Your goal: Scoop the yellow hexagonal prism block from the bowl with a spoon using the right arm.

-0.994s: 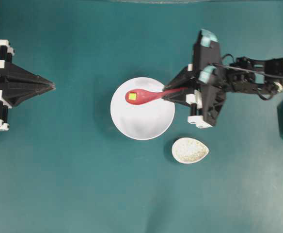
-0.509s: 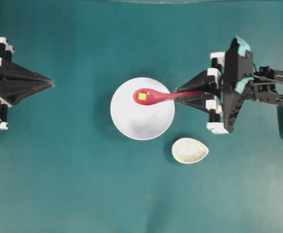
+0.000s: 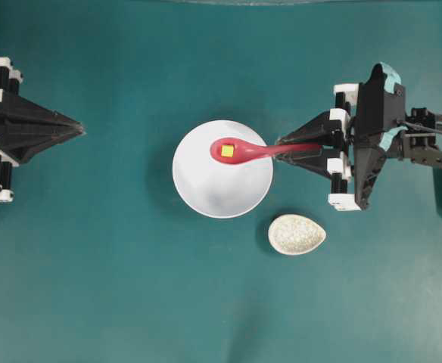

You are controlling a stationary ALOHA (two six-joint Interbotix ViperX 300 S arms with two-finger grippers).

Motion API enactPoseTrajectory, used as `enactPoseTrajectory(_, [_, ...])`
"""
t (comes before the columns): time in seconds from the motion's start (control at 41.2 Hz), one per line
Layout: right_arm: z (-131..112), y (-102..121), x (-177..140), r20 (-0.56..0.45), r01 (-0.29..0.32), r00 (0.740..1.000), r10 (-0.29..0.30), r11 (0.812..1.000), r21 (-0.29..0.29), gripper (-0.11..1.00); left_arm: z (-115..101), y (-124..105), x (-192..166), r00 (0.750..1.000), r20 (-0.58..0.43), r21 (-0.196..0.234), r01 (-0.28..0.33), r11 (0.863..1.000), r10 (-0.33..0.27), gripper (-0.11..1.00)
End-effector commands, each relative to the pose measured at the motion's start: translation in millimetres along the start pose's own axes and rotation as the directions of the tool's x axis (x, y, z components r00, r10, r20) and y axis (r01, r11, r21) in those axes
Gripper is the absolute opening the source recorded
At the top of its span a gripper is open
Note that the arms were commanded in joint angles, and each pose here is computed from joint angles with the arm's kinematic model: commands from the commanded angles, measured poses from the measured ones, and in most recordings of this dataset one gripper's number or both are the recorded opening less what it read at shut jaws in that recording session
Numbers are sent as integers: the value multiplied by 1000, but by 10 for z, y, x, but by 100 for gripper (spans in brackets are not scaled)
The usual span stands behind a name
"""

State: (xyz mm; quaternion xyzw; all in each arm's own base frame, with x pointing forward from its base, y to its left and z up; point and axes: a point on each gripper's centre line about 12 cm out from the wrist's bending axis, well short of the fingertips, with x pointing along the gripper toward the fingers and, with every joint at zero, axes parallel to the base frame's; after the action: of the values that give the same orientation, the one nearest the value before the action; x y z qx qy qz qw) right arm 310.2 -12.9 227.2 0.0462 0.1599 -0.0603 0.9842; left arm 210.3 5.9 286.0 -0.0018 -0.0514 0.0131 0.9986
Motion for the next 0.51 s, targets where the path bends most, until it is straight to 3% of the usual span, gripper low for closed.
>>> enactPoseTrajectory(0.0, [124,6,-31,56,2,998,-3,1000,7,25,99,2,40,1000,25,0,-1,1000,1,3])
enactPoseTrajectory(0.485, [131,2,-32,72,7,997,-7,1000,8,25,73,3,41,1000,3,0,-1,1000,1,3])
